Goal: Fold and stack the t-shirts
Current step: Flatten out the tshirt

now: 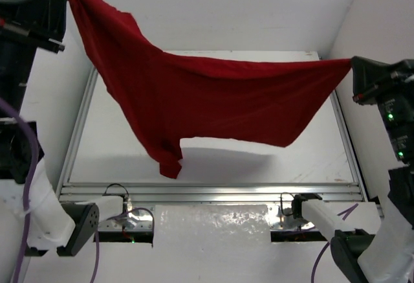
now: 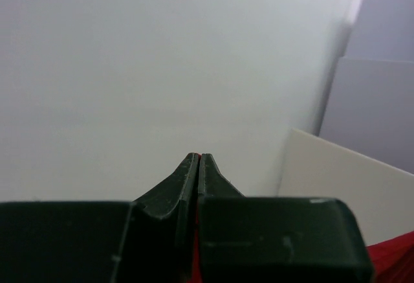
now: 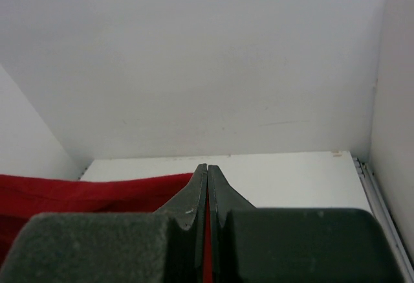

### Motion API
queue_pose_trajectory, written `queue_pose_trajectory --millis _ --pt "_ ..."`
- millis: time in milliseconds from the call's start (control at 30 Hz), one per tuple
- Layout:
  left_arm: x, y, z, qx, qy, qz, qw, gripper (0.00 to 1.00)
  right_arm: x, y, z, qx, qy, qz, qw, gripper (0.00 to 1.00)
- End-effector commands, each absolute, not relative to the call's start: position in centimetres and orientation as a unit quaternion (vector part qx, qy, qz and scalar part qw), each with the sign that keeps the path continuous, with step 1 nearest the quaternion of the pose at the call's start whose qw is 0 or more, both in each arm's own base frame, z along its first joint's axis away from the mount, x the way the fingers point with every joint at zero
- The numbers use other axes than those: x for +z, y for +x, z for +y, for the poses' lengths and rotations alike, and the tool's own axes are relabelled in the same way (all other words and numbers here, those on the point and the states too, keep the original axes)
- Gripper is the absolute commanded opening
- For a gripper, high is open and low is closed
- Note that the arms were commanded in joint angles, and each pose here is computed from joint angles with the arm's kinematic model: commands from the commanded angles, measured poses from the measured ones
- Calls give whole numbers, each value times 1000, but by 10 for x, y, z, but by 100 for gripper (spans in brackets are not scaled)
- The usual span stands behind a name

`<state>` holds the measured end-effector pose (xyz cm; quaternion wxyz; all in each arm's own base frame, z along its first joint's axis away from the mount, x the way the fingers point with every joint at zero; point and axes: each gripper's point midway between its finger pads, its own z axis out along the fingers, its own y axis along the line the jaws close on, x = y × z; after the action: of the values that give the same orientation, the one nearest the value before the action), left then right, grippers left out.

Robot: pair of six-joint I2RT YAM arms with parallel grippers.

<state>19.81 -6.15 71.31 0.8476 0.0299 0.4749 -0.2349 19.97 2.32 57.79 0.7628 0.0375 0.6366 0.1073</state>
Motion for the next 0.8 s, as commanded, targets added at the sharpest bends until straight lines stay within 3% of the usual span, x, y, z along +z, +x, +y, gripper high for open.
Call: queue_pose_trajectory --millis 0,133,267,600,767 --pt "749 136 -76 -256 79 391 881 0 605 163 21 113 45 603 788 0" --pt "755 84 -82 -275 110 353 888 0 629 118 22 144 34 562 814 0" --pt "754 52 -81 -284 128 328 892 0 632 108 20 167 31 543 822 0" --pt "727 119 -54 -226 36 396 889 0 598 183 27 118 31 604 788 0" --pt "693 198 -58 -210 8 469 858 0 538 248 29 61 40 666 742 0"
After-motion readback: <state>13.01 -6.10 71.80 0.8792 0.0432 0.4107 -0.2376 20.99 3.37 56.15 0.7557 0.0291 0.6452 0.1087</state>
